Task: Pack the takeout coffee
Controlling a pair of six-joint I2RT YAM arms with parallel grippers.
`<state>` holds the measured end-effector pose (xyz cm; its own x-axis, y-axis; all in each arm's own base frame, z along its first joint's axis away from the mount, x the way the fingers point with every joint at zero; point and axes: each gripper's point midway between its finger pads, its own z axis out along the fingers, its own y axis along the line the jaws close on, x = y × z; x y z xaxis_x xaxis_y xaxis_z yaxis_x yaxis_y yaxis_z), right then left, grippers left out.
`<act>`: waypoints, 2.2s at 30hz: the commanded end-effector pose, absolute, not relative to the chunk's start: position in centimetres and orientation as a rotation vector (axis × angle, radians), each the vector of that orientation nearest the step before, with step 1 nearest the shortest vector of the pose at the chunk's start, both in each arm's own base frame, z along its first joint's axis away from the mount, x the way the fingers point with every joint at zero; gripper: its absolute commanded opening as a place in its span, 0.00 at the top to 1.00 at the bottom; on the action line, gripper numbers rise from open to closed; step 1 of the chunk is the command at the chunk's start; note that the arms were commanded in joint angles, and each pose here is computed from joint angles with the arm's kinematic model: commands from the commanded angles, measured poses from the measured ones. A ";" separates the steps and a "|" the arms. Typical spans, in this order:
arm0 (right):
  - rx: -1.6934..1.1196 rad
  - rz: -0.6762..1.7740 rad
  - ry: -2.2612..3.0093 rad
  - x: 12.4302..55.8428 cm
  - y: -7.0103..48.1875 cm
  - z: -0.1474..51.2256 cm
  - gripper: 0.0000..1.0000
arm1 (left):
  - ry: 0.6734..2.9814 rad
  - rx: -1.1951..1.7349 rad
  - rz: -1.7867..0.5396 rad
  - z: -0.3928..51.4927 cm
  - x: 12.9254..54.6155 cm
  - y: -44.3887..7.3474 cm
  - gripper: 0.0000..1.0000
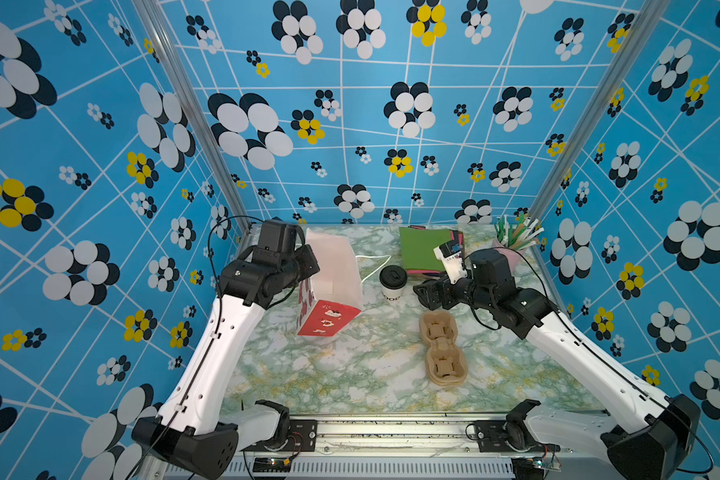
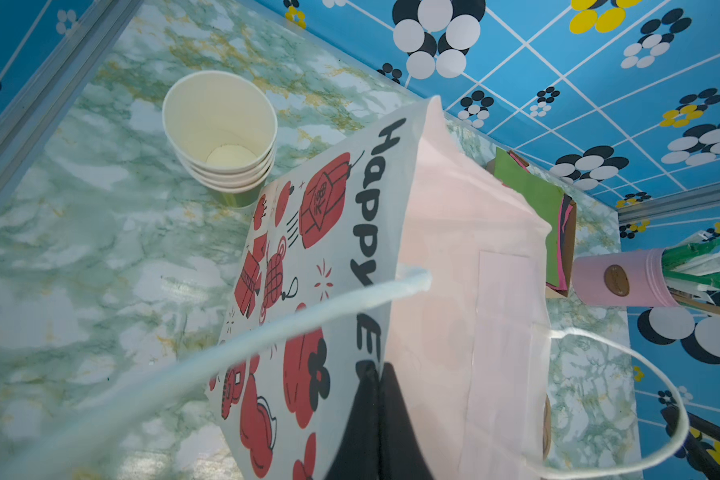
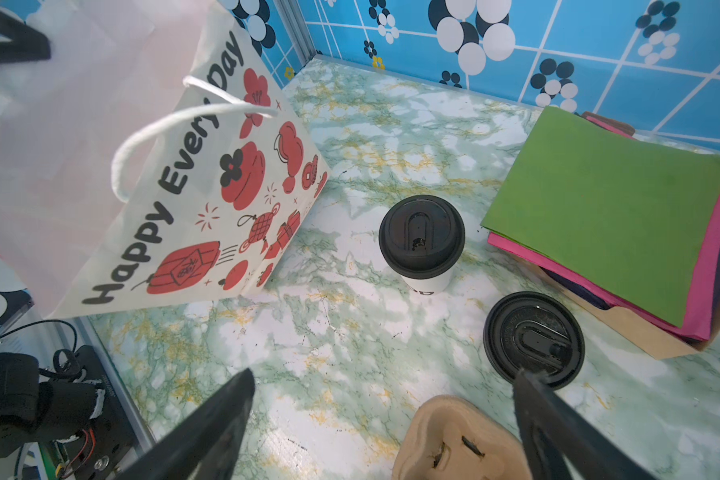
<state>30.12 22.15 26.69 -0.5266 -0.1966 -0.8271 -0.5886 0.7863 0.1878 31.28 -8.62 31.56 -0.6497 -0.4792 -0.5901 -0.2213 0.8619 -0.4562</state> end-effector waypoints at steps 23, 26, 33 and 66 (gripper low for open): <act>-0.600 0.612 2.075 28.7 21.9 27.0 0.01 | 2.015 -1.025 -0.802 28.3 25.2 -10.4 0.75; -0.603 0.613 2.081 28.7 21.9 26.8 0.01 | 1.998 -1.033 -0.811 28.7 24.9 -10.1 0.59; -0.608 0.608 2.092 28.6 21.8 26.6 0.01 | 1.947 -1.023 -0.817 30.9 23.8 -8.9 0.43; -0.571 0.465 2.240 25.8 18.1 23.8 0.01 | 2.555 0.601 -0.162 30.9 32.5 -10.9 0.21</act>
